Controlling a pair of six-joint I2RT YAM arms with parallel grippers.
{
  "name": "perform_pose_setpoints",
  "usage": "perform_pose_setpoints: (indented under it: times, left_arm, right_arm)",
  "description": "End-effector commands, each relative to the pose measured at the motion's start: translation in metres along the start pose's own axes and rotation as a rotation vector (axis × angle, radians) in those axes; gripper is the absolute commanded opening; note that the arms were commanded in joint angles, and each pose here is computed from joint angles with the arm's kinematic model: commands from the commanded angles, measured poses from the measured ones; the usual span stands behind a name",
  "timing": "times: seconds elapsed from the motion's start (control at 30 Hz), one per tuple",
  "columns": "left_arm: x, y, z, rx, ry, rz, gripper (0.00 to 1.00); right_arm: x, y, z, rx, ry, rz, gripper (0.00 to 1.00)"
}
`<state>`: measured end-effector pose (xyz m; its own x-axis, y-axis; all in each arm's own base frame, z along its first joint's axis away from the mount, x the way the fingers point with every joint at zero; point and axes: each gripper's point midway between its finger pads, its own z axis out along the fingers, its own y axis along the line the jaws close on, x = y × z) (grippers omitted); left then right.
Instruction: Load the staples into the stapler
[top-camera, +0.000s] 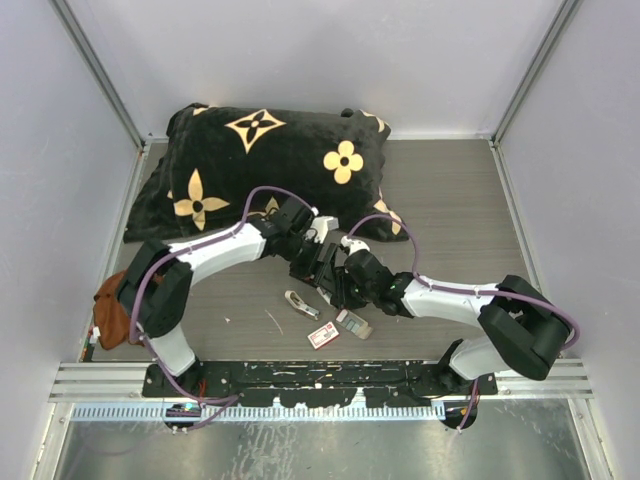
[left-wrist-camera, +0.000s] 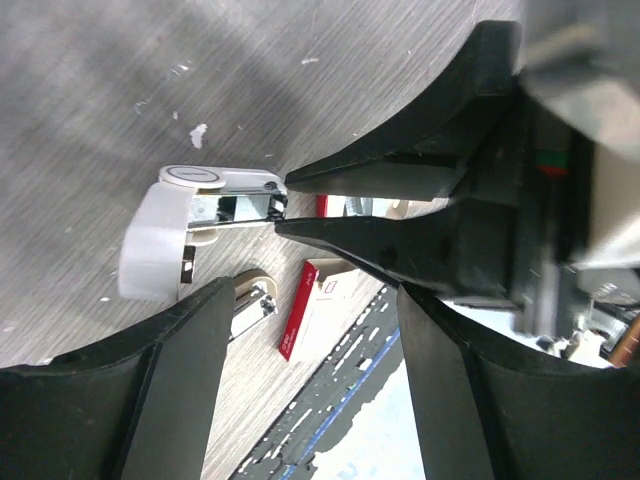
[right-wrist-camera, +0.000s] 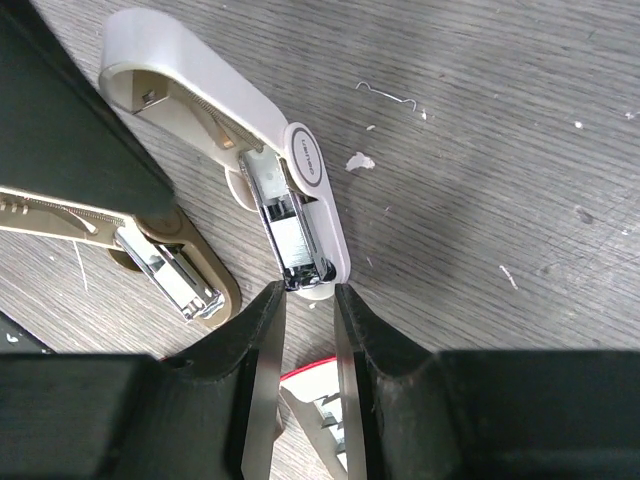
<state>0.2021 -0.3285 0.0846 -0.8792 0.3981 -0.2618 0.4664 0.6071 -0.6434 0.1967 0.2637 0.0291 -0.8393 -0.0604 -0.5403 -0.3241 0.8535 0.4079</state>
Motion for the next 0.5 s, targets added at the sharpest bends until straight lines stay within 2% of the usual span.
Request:
perform_pose_setpoints:
  times: [0.0, 0.1, 0.2, 0.47]
  left_arm:
    - [-0.032, -0.014, -0.041, -0.085, -0.202, 0.166, 0.69]
    - [-0.043, -0.016, -0.059, -0.129, -0.299, 0.202, 0.71]
    - [-0.052, -0.012, -0.066, -0.172, -0.335, 0.191, 0.75]
    - [-0.049, -0.003, -0.036, -0.134, -0.22, 0.097, 0.76]
  right_arm:
    - [-0.013, 0.003, -0.003, -0.01, -0.061, -0.007, 0.32]
    - [-0.01, 0.002, -0.002, -0.009, -0.055, -0.007, 0.32]
    - [-0.009, 0.002, -0.001, -0.012, -0.051, -0.01, 0.32]
    - [-0.01, 0.003, 0.003, -0.018, -0.053, -0.011, 0.32]
